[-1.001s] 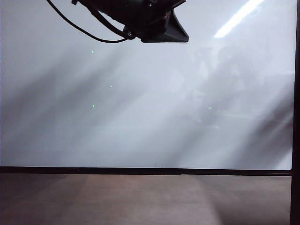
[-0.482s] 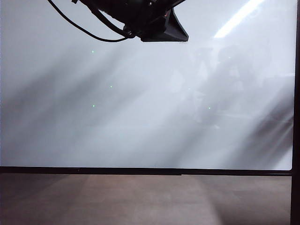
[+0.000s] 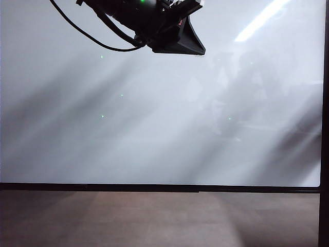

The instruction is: Reach to the right to find the marker pen, pick it up, and write the number 4 on the whiteboard.

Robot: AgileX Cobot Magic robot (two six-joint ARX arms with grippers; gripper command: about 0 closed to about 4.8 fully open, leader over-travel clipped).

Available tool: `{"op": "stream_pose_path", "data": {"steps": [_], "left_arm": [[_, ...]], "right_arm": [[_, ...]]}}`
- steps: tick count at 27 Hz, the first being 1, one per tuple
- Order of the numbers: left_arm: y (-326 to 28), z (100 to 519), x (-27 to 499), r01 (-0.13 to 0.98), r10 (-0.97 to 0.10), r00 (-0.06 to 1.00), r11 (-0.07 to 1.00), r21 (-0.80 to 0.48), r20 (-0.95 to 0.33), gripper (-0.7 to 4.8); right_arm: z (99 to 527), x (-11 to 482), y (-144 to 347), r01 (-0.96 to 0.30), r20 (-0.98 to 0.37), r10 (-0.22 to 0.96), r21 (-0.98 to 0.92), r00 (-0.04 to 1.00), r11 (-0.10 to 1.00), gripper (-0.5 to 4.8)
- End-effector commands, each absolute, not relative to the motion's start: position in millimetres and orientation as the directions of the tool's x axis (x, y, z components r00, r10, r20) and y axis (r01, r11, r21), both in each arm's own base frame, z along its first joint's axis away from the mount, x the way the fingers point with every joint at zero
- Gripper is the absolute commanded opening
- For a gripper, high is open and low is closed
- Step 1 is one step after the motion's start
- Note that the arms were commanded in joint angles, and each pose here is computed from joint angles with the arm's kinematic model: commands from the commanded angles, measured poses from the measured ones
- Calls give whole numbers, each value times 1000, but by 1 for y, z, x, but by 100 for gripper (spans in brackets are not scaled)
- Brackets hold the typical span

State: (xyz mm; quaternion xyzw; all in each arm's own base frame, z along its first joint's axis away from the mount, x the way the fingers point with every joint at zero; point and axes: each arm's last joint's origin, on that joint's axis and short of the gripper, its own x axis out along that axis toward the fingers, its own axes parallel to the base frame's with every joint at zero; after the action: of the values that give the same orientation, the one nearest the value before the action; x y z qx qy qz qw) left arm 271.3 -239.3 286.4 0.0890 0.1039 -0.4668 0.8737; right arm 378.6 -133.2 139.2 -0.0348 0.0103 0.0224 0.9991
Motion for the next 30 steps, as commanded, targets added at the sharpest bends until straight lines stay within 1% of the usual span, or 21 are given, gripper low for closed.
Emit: {"op": "stream_pose_path", "data": {"steps": [1,5,6,8,9,10,11,13,14,15,16,18,21,22,24,26,28,30], "left_arm": [[-240,290,271,839,-805,537,542,57,-251,-5],[-240,290,271,839,-805,537,542,57,-251,-5],[-240,290,270,839,-806,537,542,57,-250,-5],[-239,292,269,841,-810,531,539,41,-248,-5],[-236,297,266,840,-808,532,541,36,-253,-5],[-233,301,263,839,-806,533,543,35,-258,-5],[-230,305,259,837,-804,535,546,36,-260,-5],[-221,318,250,823,-789,557,567,43,-259,-5],[-210,334,238,810,-779,577,584,53,-246,-5],[-202,345,229,794,-764,601,605,62,-235,-5],[-195,353,223,776,-748,624,628,65,-227,-5],[-182,372,210,745,-724,661,664,63,-197,-5],[-167,399,193,737,-721,674,672,73,-164,-5],[-165,406,190,734,-717,676,675,73,-173,-5],[-162,415,187,724,-701,685,686,77,-198,-5],[-159,425,185,702,-681,708,707,87,-187,-5],[-157,431,184,685,-667,726,722,92,-168,-5],[-156,436,185,651,-634,757,753,100,-155,-5]], "right_arm": [[144,379,-134,-9,5,10,-78,1000,997,8],[150,378,-134,-5,47,10,-93,999,996,-1],[154,377,-134,11,57,-5,-94,998,996,-2],[167,370,-137,115,84,-107,-89,991,989,-2],[181,357,-143,214,97,-205,-85,974,973,-2],[189,347,-148,263,92,-255,-81,963,962,-2],[196,337,-153,301,78,-296,-68,952,951,-2],[216,314,-157,346,-4,-346,-4,938,938,-2],[239,294,-150,364,-108,-360,20,927,931,-2],[257,278,-142,388,-167,-379,22,910,922,-3],[274,262,-130,381,-195,-369,28,909,924,-3],[306,229,-107,351,-178,-338,45,924,935,-3],[347,183,-65,248,-46,-246,66,968,966,-3],[357,167,-49,194,-4,-194,79,981,978,-3],[368,144,-27,106,14,-108,89,994,990,-3],[376,129,-15,65,-29,-62,107,998,992,-3],[384,123,-8,16,-40,-11,108,999,994,-3],[394,121,0,-45,-20,47,107,999,993,-3]]}}
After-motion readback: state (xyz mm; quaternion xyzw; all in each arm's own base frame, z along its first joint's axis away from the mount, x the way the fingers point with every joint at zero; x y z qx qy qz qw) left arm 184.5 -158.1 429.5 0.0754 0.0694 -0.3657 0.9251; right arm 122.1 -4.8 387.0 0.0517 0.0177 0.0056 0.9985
